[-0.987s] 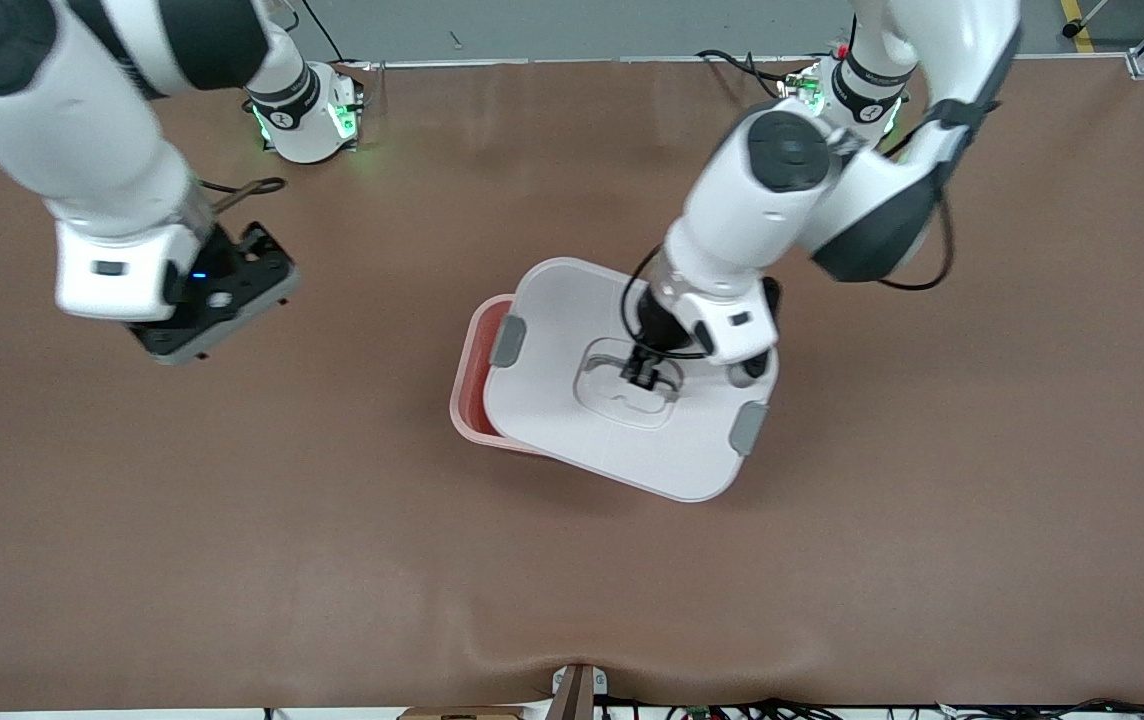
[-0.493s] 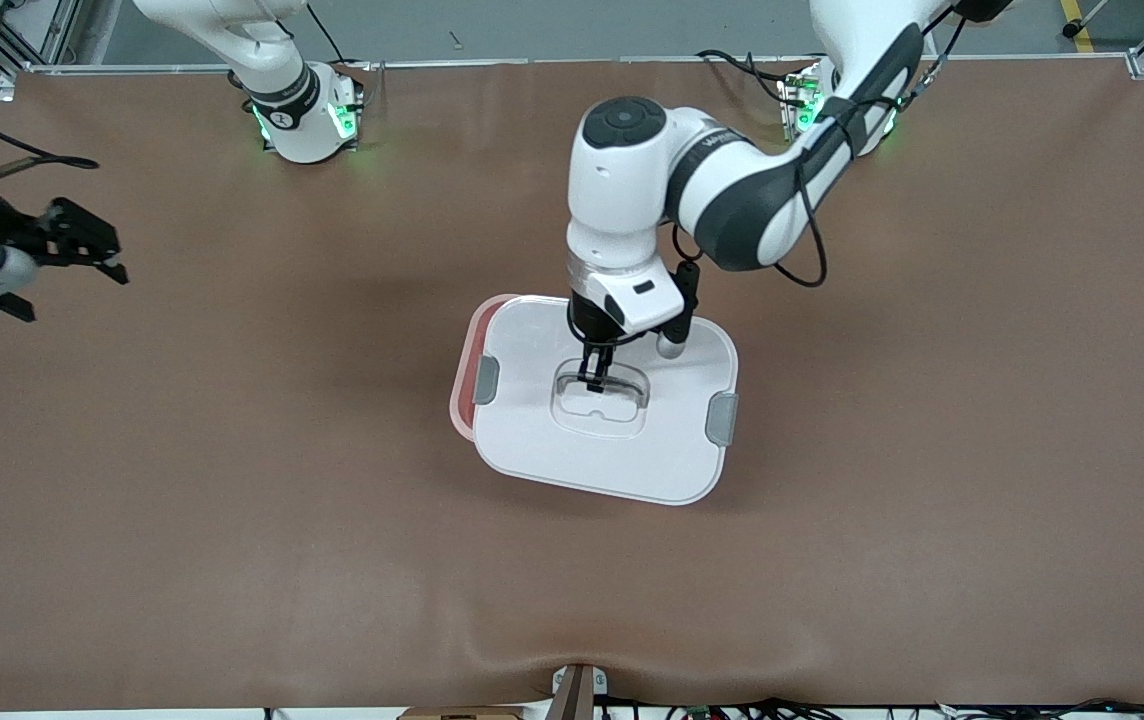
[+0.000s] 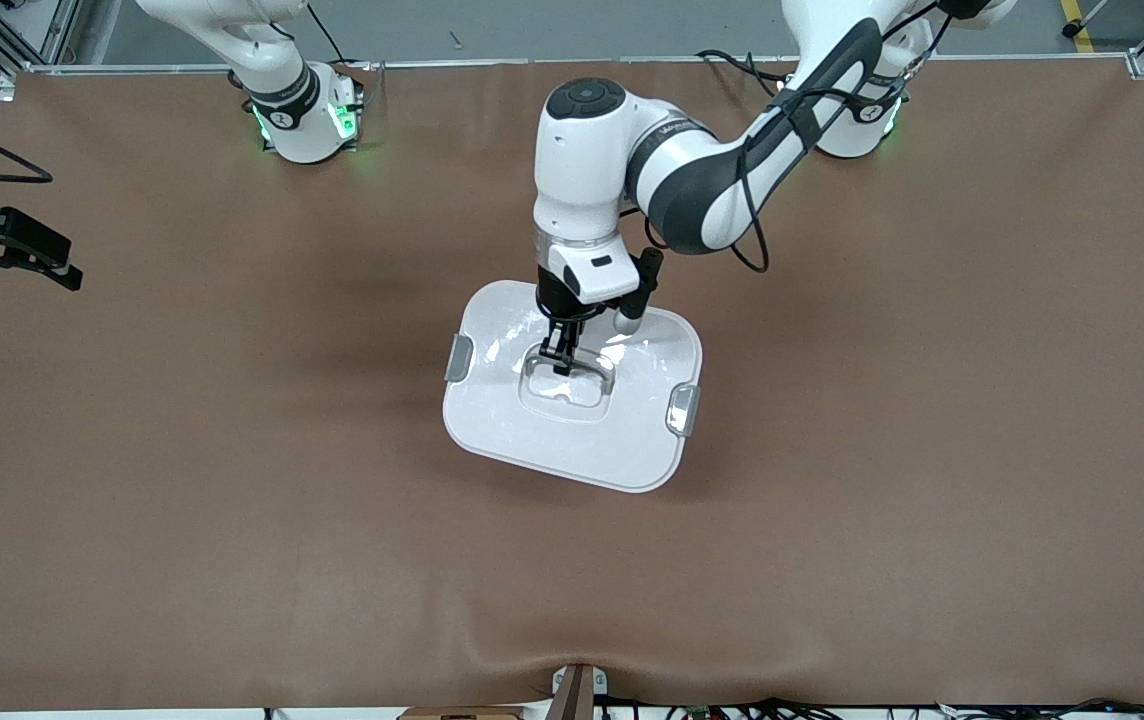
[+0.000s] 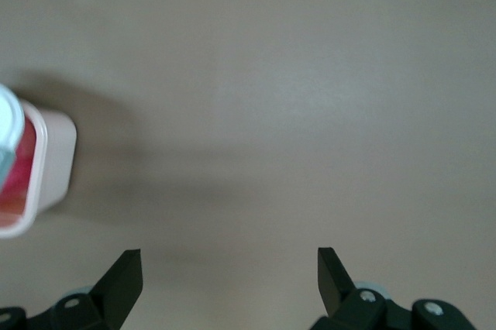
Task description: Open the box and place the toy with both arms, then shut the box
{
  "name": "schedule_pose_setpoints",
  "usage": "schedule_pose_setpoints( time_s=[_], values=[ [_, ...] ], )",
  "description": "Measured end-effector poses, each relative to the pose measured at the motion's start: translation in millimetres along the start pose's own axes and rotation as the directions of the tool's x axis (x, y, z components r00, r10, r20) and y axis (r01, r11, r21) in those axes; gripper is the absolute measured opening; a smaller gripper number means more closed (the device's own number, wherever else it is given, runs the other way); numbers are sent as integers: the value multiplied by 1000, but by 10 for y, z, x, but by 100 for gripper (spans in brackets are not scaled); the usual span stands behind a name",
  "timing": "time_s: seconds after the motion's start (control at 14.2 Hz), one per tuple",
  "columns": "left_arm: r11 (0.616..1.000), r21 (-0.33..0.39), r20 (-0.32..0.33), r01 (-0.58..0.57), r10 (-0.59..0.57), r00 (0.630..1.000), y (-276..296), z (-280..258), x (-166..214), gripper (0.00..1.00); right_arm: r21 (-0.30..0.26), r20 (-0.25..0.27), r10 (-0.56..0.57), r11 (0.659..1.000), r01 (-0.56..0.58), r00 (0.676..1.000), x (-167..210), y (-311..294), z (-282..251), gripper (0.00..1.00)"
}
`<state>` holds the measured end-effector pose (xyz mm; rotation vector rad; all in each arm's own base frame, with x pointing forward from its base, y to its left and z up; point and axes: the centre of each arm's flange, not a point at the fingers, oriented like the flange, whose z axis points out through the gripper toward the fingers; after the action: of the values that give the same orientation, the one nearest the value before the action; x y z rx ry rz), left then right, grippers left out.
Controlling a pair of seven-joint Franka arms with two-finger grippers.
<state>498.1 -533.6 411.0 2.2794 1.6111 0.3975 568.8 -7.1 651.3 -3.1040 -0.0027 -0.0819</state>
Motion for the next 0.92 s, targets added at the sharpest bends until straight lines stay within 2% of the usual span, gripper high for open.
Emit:
schedule_pose_setpoints(
  time_s=[0.21,0.7,0.92],
  values=[
    [1000,9,-10,-23,23,1000,-104,60,-67,7,0,-61,44,999,-44,997,16,51,122,100],
    [999,21,-12,-35,36,999,-174,170,-97,7,-15,-54,66,998,-67,996,-52,282,219,100],
    [999,25,-9,-35,36,999,-200,204,-124,7,-50,-55,14,999,-17,998,-49,323,234,100]
  ],
)
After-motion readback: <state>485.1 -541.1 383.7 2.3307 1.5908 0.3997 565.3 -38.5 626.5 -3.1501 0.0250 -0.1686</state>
